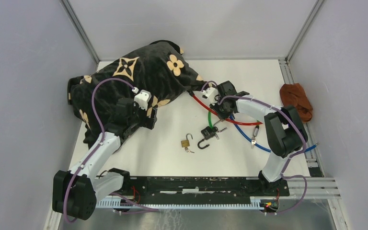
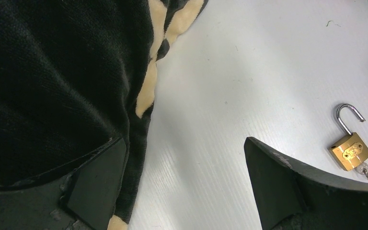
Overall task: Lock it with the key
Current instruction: Pick up the lock from the center of the board.
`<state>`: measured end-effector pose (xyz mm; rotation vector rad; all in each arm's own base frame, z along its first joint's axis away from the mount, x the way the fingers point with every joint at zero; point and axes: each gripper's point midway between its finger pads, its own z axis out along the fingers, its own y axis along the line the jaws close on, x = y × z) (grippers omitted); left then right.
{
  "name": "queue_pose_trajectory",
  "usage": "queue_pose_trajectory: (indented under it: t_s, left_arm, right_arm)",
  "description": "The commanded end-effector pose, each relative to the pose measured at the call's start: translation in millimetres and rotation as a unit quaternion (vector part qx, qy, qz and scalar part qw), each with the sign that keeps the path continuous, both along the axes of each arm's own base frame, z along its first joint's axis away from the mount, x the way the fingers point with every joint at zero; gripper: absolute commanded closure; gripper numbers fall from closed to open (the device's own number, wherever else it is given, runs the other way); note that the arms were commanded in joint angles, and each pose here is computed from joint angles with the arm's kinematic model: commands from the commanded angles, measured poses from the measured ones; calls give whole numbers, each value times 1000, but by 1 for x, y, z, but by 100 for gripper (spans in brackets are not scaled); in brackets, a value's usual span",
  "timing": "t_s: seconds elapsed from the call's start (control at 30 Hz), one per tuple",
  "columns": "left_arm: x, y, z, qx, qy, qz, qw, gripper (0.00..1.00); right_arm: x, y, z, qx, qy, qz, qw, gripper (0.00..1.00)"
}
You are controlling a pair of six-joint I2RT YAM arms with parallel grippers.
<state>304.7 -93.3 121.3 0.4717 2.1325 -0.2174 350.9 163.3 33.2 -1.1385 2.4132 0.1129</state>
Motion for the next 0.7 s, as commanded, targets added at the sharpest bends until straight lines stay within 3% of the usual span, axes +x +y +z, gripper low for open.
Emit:
queue_pose_trajectory:
  t_s: [0.0, 0.07, 0.33, 0.53, 0.67]
  left_arm:
    - [1, -3, 3, -3, -8, -15, 1000, 0]
    - [1, -3, 4, -3, -9, -15, 1000, 0]
    - [2, -4, 6, -3, -11, -18, 1000, 1]
    - [11, -10, 39, -2, -31, -36, 999, 6]
    - [5, -27, 72, -18, -24, -94, 995, 16]
  right_arm:
    - [5, 8, 1, 8, -3, -2, 1000, 88]
    - [3, 11, 2, 11, -2, 0, 1000, 100]
    - [6, 50, 79, 157, -67, -10, 985, 100]
    - [-2, 79, 149, 311, -110, -30, 944, 100]
    - [-14, 90, 193, 407, -131, -44, 903, 100]
